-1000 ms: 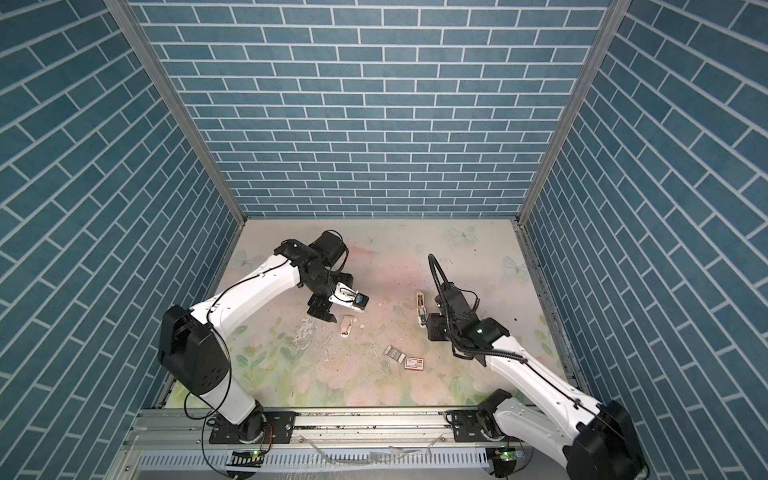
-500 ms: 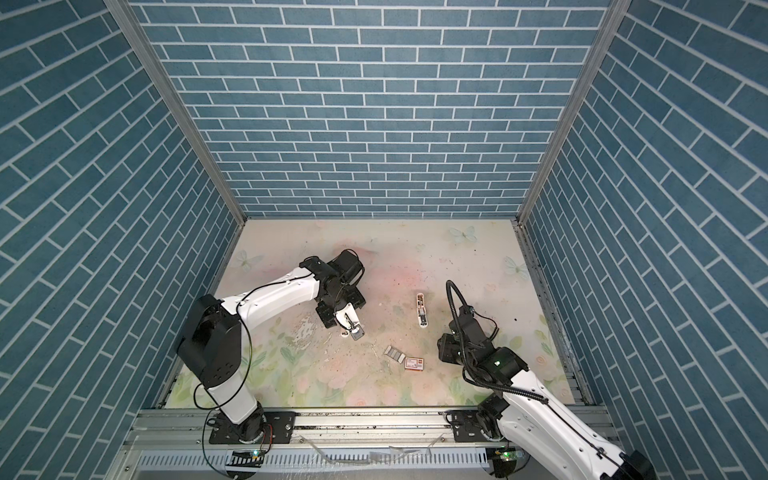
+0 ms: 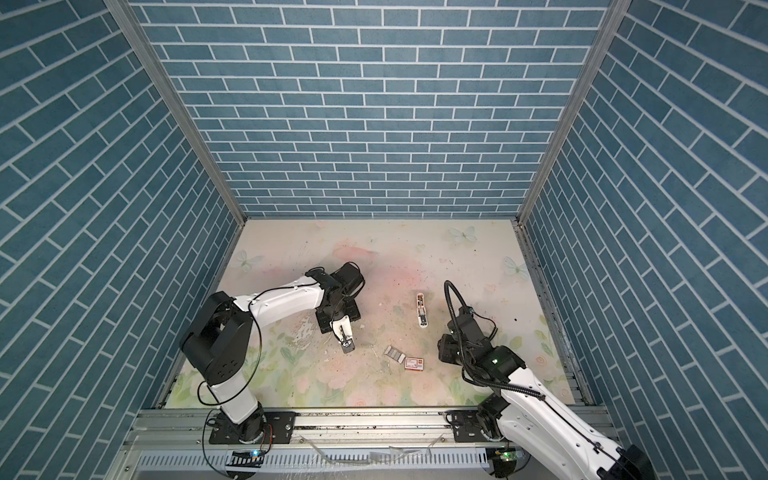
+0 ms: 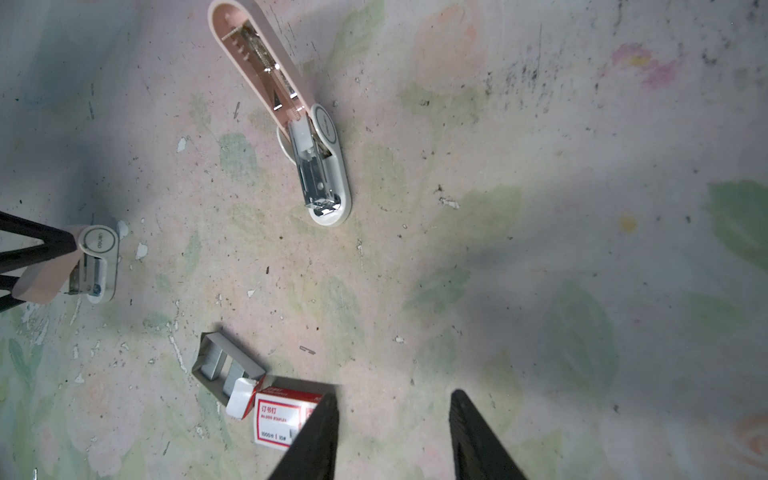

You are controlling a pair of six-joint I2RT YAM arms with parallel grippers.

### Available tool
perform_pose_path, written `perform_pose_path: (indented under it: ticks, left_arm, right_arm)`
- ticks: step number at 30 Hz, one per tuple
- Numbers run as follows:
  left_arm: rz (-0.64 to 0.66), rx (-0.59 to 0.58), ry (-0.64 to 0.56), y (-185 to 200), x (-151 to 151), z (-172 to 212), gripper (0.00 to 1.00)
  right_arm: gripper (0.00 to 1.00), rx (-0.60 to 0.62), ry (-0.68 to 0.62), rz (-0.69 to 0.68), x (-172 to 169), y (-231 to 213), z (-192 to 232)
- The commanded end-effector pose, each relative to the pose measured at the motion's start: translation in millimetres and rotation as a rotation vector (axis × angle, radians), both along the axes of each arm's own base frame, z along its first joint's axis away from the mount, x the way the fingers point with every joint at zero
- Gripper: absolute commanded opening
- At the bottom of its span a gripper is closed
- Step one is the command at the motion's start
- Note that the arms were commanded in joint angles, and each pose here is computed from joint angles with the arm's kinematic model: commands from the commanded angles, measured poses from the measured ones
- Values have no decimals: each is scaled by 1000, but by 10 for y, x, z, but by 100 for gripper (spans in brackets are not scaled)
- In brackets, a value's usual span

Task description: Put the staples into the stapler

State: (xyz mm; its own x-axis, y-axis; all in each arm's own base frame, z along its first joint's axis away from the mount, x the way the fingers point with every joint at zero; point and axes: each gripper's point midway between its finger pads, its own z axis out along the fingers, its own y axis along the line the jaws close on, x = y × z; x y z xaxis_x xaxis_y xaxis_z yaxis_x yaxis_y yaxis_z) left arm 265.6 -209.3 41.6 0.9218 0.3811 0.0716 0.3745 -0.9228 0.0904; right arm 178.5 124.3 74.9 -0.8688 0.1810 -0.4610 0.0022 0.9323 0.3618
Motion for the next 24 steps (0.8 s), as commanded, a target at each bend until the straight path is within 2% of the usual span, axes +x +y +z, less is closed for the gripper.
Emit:
perform_pose_path:
  ticks: [1, 18, 24]
  left_arm:
    - [-57, -7, -14, -46, 17, -74, 73]
    - [-85, -10, -39, -87, 93, -202, 45]
    - [-58, 9, -26, -47, 67, -192, 38]
  right_arm:
    - [45, 0, 14, -33, -11, -28, -58]
    - [43, 9, 17, -44, -48, -53, -130]
    - [41, 4, 15, -43, -38, -55, -130]
